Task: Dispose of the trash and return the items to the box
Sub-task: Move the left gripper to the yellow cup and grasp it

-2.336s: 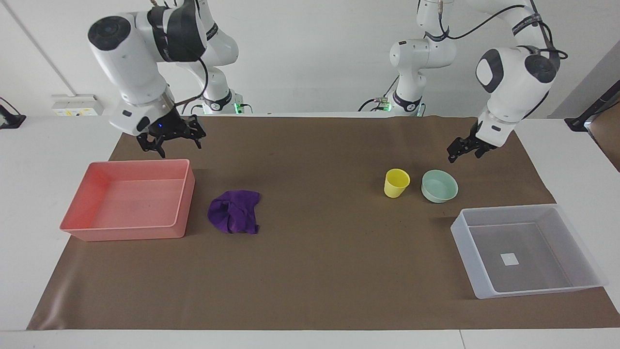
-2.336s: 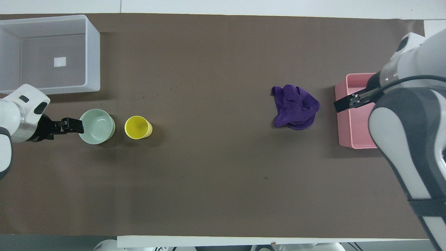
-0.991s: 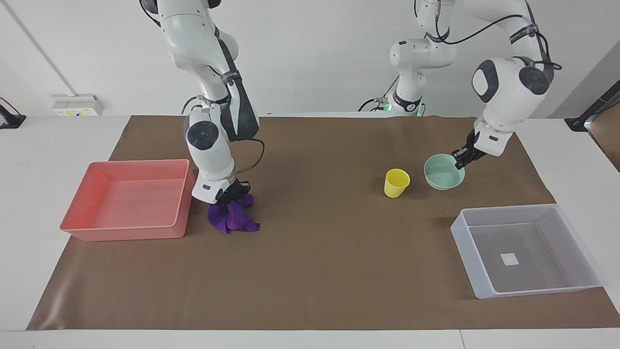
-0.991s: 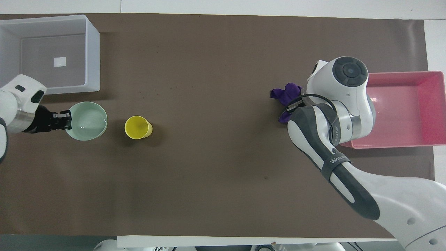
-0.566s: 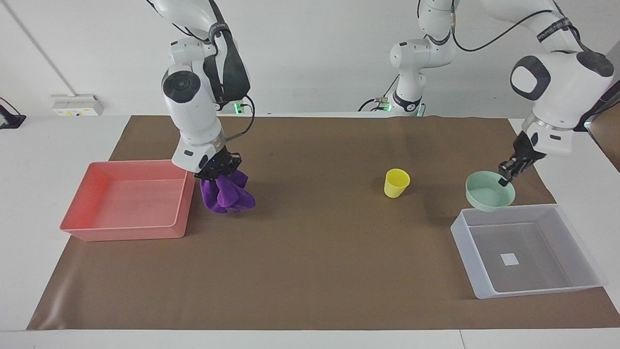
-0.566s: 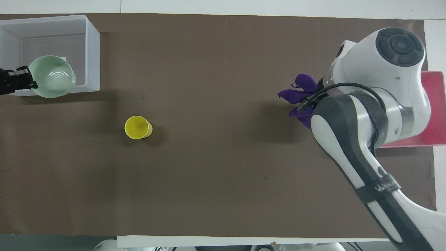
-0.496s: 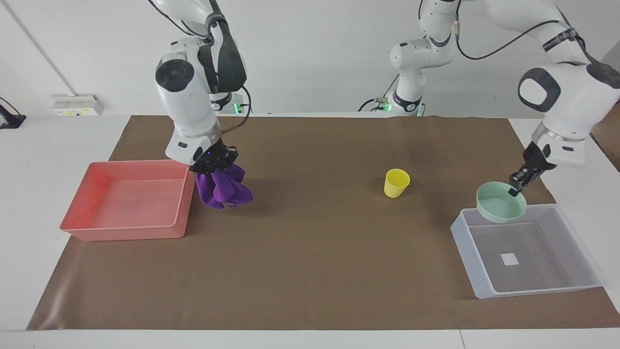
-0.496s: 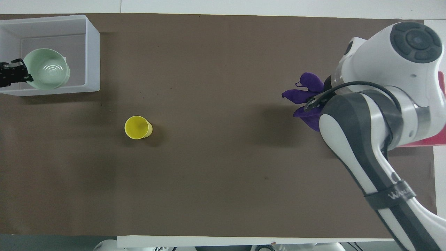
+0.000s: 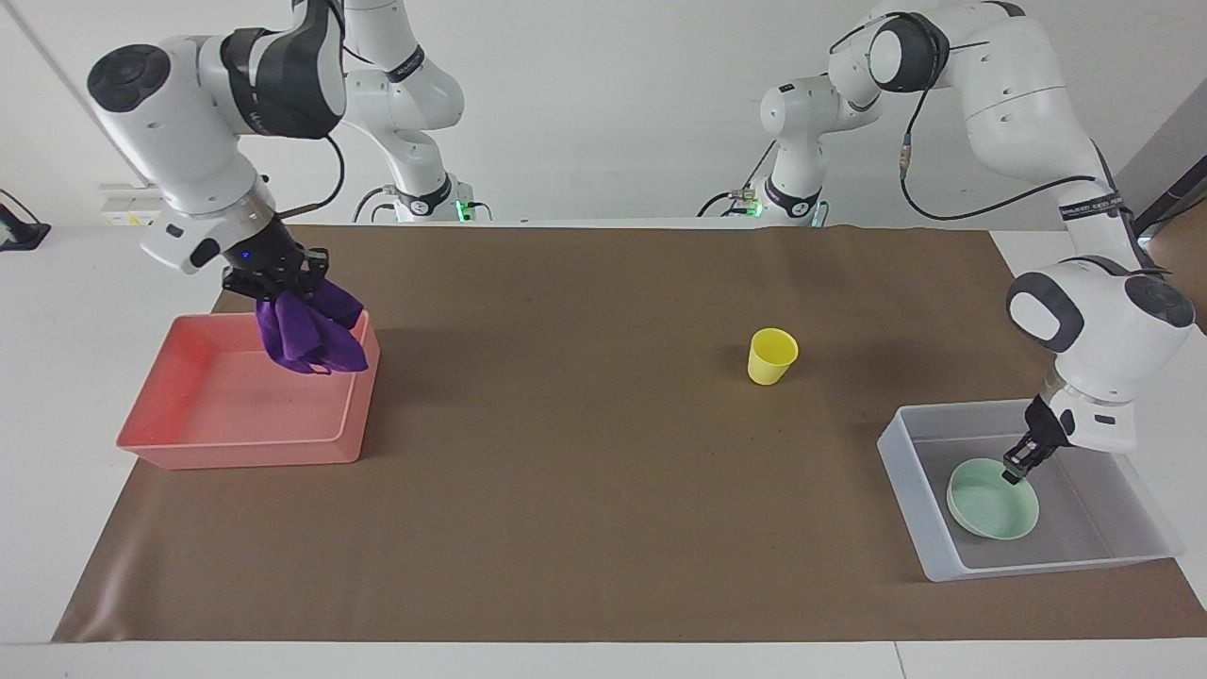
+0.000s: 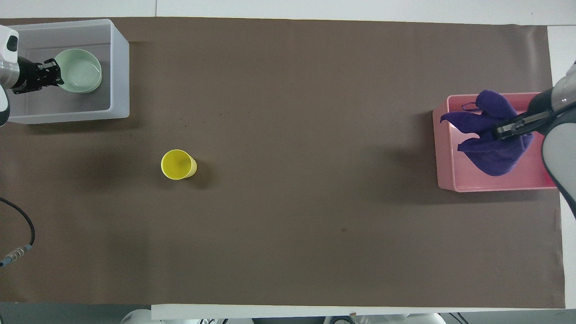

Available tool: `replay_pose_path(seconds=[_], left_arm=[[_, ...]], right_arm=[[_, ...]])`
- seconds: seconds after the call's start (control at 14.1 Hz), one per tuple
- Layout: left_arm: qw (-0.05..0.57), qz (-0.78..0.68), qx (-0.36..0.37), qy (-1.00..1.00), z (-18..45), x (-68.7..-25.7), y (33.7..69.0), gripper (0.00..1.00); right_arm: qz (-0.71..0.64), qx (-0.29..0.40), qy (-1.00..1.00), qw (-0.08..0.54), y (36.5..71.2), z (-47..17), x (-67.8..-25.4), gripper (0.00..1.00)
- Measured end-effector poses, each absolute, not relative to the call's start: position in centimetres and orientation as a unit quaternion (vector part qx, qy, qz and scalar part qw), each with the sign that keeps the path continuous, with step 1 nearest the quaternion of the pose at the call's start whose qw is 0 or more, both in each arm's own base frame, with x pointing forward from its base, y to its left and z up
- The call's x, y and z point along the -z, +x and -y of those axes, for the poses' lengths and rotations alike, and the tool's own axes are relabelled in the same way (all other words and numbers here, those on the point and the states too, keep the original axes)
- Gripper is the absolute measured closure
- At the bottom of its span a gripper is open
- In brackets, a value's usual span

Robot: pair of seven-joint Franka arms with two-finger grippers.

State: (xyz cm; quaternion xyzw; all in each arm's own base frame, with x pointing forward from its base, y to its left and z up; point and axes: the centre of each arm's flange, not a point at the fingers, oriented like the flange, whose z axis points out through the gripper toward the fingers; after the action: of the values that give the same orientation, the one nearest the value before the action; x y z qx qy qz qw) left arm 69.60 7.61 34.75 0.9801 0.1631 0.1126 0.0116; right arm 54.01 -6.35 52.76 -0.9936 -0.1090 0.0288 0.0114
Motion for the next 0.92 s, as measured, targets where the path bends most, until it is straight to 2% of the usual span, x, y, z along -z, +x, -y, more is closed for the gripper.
replay_pose_path(seconds=[0.14,0.28,0.42,0.5,0.57,0.71,0.92], left_arm=[[-0.001,-0.132,-0.127,0.983,-5.1,-37.6,70.4,0.56],[-0.001,-0.119,-0.122,0.985,-3.3,-42.7,69.8,0.32],[0.000,-0.102,-0.086,0.991,-0.2,-47.7,67.3,0.08],[0.001,-0.096,-0.064,0.993,2.7,-49.1,65.8,0.00],[0.000,-0.091,-0.042,0.995,6.6,-49.3,64.1,0.00],[-0.008,-0.072,-0.003,0.997,13.6,-46.6,60.4,0.00],[-0.019,-0.047,0.030,0.998,16.8,-40.5,54.6,0.00]], right_arm=[[0.106,-0.024,-0.994,0.012,53.7,9.3,-50.0,0.94],[0.101,-0.030,-0.994,0.014,53.3,10.7,-46.6,0.94],[0.100,-0.034,-0.994,0.014,53.2,10.8,-43.3,0.94],[0.100,-0.037,-0.994,0.014,53.2,10.8,-41.8,0.94],[0.101,-0.037,-0.994,0.014,53.3,10.8,-40.4,0.94],[0.100,-0.033,-0.994,0.009,53.2,11.1,-38.0,0.94],[0.090,-0.036,-0.995,0.006,52.3,12.4,-36.1,0.93]])
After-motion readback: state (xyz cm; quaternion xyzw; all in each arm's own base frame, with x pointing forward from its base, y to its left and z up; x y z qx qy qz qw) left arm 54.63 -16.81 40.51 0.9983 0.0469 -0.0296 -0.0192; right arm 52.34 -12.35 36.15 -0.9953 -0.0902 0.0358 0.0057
